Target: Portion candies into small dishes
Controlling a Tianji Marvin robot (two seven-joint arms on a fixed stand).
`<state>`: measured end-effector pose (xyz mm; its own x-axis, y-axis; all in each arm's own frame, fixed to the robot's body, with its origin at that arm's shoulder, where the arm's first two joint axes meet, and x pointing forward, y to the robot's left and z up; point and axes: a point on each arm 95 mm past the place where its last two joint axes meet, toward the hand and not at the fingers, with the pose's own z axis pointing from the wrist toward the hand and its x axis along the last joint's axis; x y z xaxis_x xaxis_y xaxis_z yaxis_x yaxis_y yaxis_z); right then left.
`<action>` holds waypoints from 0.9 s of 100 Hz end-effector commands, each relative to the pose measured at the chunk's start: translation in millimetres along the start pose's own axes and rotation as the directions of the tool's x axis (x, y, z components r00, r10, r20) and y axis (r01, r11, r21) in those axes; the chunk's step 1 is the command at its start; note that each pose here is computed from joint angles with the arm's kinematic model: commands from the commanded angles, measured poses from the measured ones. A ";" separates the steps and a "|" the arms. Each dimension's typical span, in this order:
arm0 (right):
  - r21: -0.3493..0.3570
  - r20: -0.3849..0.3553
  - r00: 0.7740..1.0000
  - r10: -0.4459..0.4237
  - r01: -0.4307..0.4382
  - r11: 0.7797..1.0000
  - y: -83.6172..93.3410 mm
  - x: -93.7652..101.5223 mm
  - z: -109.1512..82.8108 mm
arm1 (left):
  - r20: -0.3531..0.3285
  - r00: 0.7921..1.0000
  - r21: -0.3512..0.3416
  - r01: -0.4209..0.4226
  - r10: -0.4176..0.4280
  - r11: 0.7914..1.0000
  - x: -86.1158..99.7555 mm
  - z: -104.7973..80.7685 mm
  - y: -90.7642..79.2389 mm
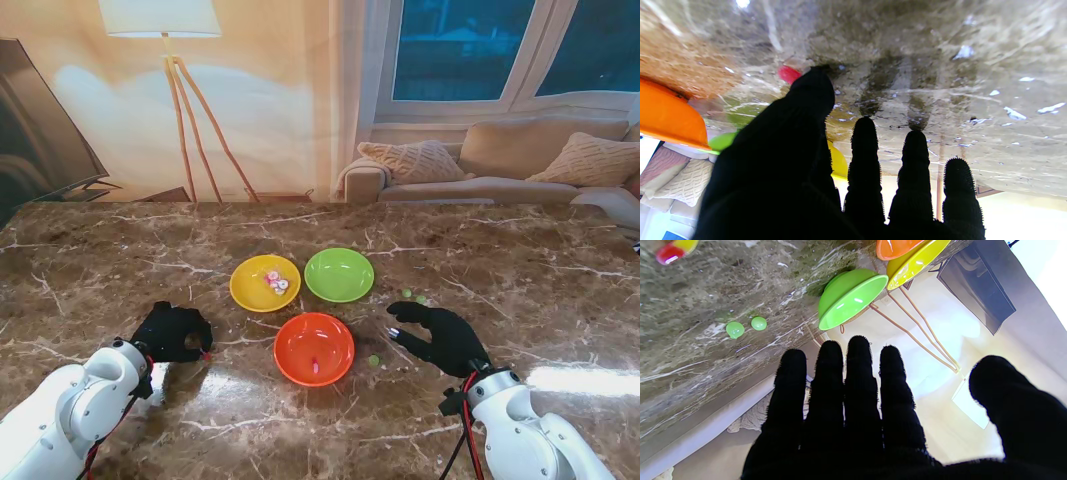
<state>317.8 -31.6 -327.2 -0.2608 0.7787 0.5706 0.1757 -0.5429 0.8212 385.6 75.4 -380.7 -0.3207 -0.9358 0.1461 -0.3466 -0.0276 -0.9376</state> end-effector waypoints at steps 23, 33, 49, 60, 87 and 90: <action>0.022 0.009 1.000 0.005 -0.005 1.000 -4.0 -0.7 -2.3 | 0.009 1.000 -0.076 -0.001 0.001 0.997 -2.4 -6.8 30.1; 0.022 0.009 1.000 0.006 -0.006 1.000 -4.2 -0.7 -2.3 | 0.005 1.000 -0.081 0.002 -0.001 0.997 -2.6 -6.8 30.6; 0.026 0.009 1.000 0.006 -0.006 1.000 -4.2 -0.9 -2.5 | -0.001 1.000 -0.085 0.011 -0.011 0.996 -2.9 -6.9 31.7; 0.026 0.009 1.000 0.007 -0.007 1.000 -3.9 -1.0 -2.7 | -0.002 1.000 -0.081 0.015 -0.016 0.997 -3.1 -7.0 32.2; 0.026 0.008 1.000 0.008 -0.008 1.000 -4.1 -0.9 -2.6 | -0.008 1.000 -0.091 0.018 -0.019 0.996 -3.8 -7.6 32.6; 0.027 0.008 1.000 0.008 -0.008 1.000 -4.1 -0.9 -2.6 | -0.010 1.000 -0.097 0.017 -0.018 0.995 -3.7 -7.9 32.6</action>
<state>317.8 -31.1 -327.0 -0.2625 0.7778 0.5711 0.1821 -0.5413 0.8209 385.5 77.9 -382.2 -0.3313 -0.9301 0.1584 -0.3478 -0.0356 -0.9369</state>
